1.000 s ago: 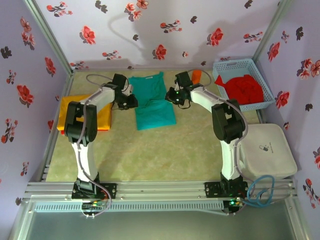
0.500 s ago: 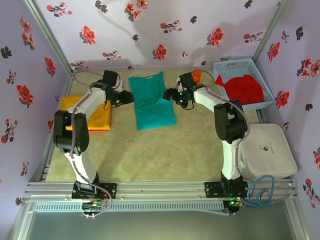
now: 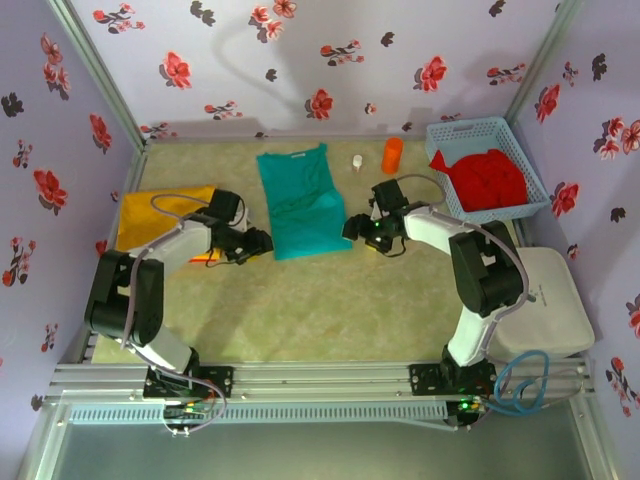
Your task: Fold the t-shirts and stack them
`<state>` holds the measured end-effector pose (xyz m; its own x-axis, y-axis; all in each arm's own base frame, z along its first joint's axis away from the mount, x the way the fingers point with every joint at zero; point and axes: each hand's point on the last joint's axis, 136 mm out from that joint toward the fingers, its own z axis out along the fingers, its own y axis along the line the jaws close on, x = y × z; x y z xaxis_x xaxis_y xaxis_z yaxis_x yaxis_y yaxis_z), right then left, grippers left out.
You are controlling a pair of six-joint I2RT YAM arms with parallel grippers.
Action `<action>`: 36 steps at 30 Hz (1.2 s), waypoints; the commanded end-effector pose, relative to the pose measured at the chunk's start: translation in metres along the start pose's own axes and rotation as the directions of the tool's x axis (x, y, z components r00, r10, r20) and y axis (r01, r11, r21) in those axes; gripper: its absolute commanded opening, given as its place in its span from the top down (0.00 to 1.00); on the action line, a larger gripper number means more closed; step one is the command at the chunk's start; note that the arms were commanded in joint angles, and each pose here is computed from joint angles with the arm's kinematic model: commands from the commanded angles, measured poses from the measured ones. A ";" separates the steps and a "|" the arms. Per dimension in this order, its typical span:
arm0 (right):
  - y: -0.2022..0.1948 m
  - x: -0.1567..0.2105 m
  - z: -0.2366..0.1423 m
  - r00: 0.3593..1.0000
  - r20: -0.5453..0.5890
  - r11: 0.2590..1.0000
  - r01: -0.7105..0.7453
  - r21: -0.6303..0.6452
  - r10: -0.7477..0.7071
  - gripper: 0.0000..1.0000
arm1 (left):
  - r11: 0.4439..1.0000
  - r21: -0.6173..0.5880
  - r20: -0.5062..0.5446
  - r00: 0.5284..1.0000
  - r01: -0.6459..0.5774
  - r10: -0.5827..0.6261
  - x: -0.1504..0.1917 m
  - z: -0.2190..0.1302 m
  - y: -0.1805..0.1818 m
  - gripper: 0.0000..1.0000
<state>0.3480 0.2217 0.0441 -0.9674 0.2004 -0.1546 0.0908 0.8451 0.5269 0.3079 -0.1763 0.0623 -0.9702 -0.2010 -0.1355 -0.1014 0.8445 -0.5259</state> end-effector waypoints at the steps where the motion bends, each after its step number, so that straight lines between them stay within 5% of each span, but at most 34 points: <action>1: 0.002 -0.004 0.003 0.998 0.033 0.999 0.044 0.017 -0.044 0.31 | 0.998 0.058 0.025 1.000 0.014 -0.016 -0.004 0.007 -0.017 0.55; 12: 0.008 -0.003 0.015 0.991 0.036 0.988 0.121 0.096 -0.125 0.36 | 0.999 0.001 -0.018 0.999 0.040 -0.040 -0.004 0.046 -0.019 0.61; 36: 0.011 0.001 0.030 0.978 -0.005 0.964 0.208 0.168 -0.210 0.44 | 0.985 -0.173 -0.054 0.998 0.018 -0.027 -0.004 0.045 -0.002 0.60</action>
<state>0.3544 0.2410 0.0277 -0.9641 0.0449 -0.2618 -0.0531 0.9332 0.3555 0.3252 -0.1994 0.0334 -0.9690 -0.2290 -0.0930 -0.1706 0.8919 -0.4189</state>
